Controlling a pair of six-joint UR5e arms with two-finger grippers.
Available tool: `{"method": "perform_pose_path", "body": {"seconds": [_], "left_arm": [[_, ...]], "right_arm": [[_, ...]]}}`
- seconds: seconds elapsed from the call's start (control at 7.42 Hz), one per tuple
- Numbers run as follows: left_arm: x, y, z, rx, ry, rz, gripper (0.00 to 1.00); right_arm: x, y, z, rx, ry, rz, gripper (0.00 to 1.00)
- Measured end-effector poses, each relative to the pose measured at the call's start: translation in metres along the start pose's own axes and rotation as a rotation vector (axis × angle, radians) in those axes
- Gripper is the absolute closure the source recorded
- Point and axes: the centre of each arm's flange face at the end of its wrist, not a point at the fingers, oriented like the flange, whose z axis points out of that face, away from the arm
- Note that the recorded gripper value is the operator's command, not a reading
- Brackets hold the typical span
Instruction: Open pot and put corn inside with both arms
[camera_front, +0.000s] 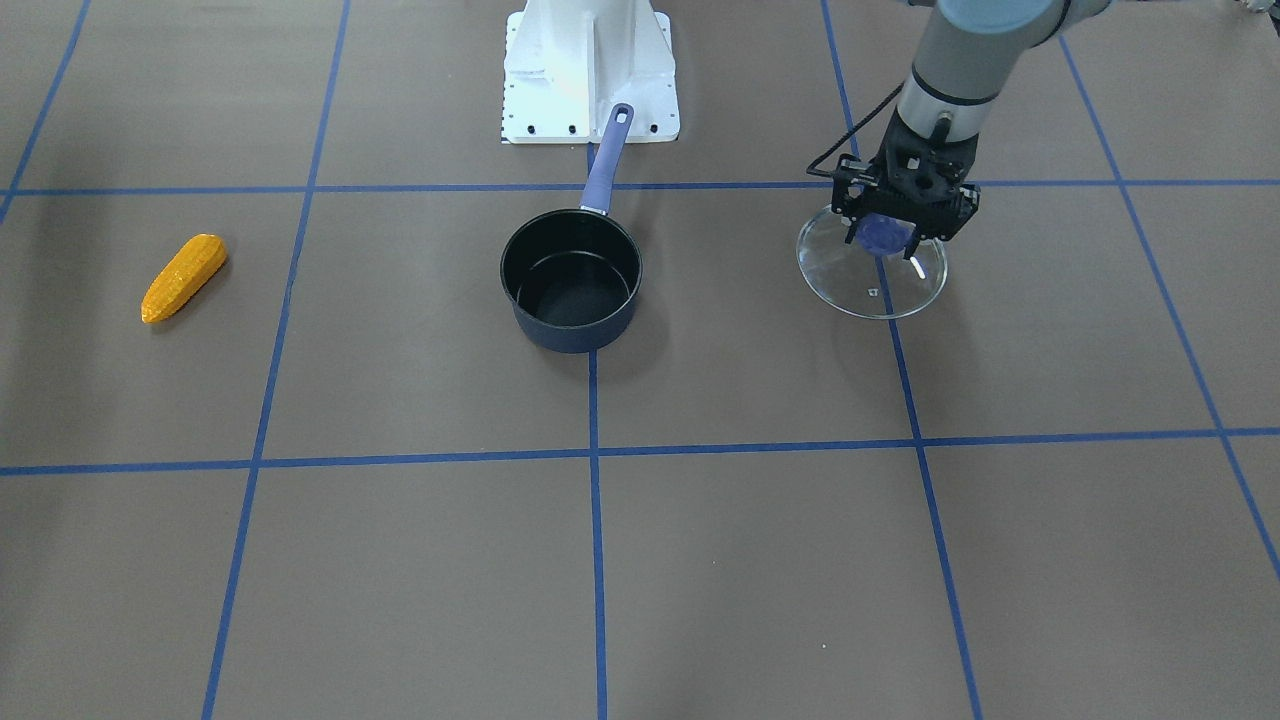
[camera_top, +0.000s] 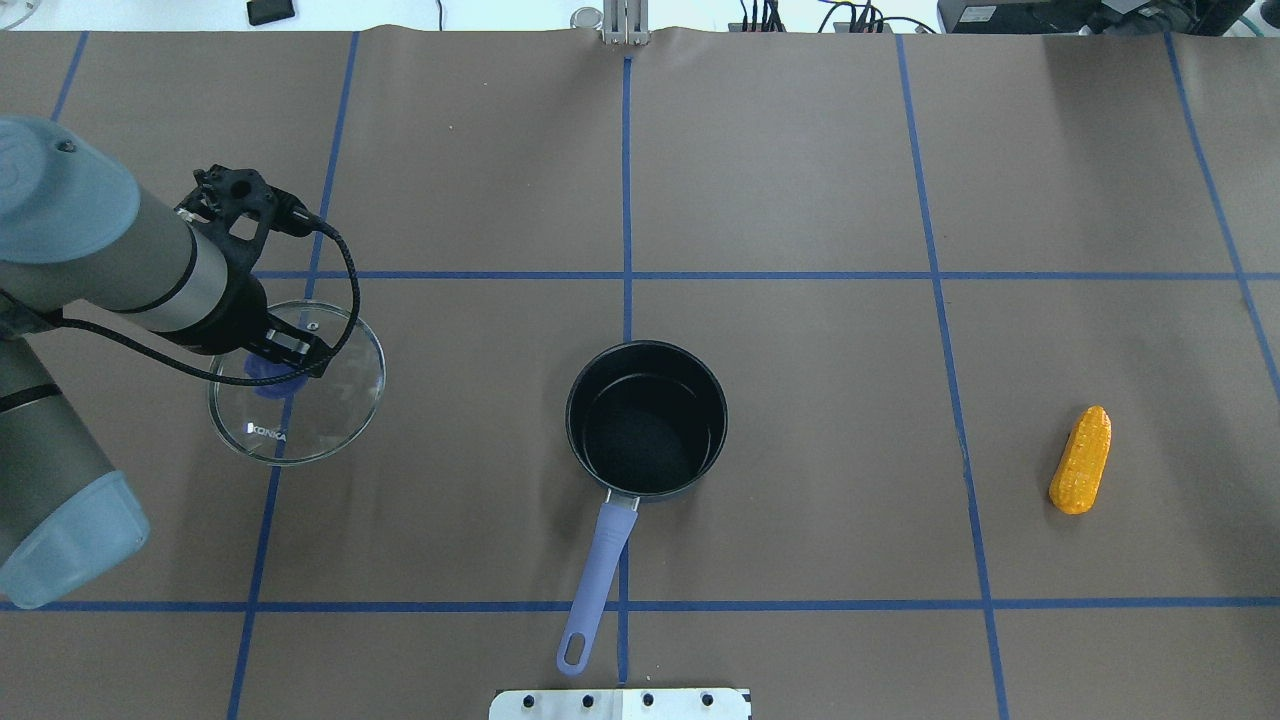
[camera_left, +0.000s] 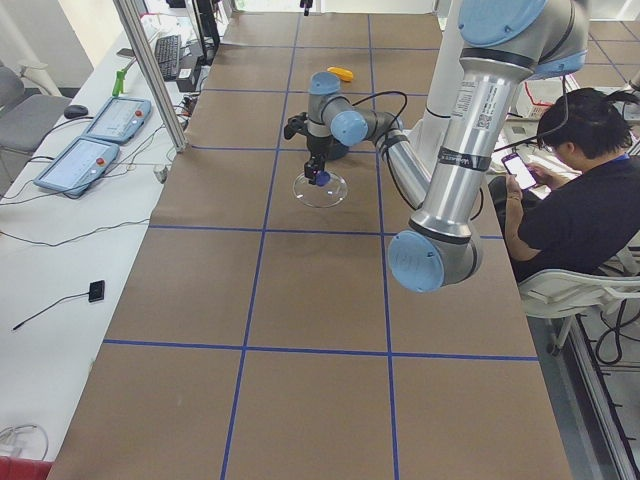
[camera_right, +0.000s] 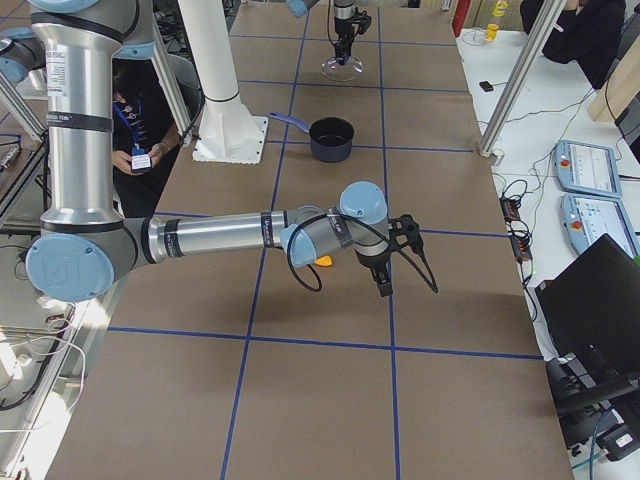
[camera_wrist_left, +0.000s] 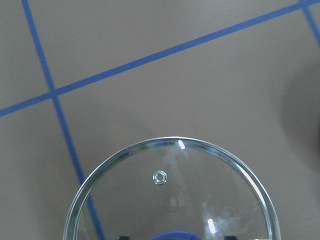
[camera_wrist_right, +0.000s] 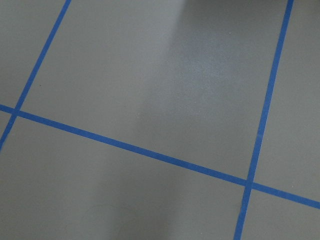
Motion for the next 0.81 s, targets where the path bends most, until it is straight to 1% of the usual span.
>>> {"method": "perform_pose_path", "body": {"seconds": [0.27, 0.54, 0.67, 0.81], "left_arm": [[-0.046, -0.035, 0.033, 0.019, -0.025, -0.01, 1.0], [-0.088, -0.079, 0.053, 0.027, -0.064, 0.001, 1.0], [-0.105, -0.087, 0.058, 0.022, -0.071, 0.022, 1.0], [-0.119, -0.083, 0.065, 0.012, -0.052, 0.053, 1.0]], "right_arm": [[0.0, 0.0, 0.001, -0.001, 0.0, 0.0, 0.0], [-0.001, 0.0, 0.001, -0.002, -0.001, -0.001, 0.0], [-0.001, 0.0, 0.002, -0.003, -0.001, -0.002, 0.0], [-0.002, 0.0, 0.002, -0.004, -0.002, -0.003, 0.0]]}}
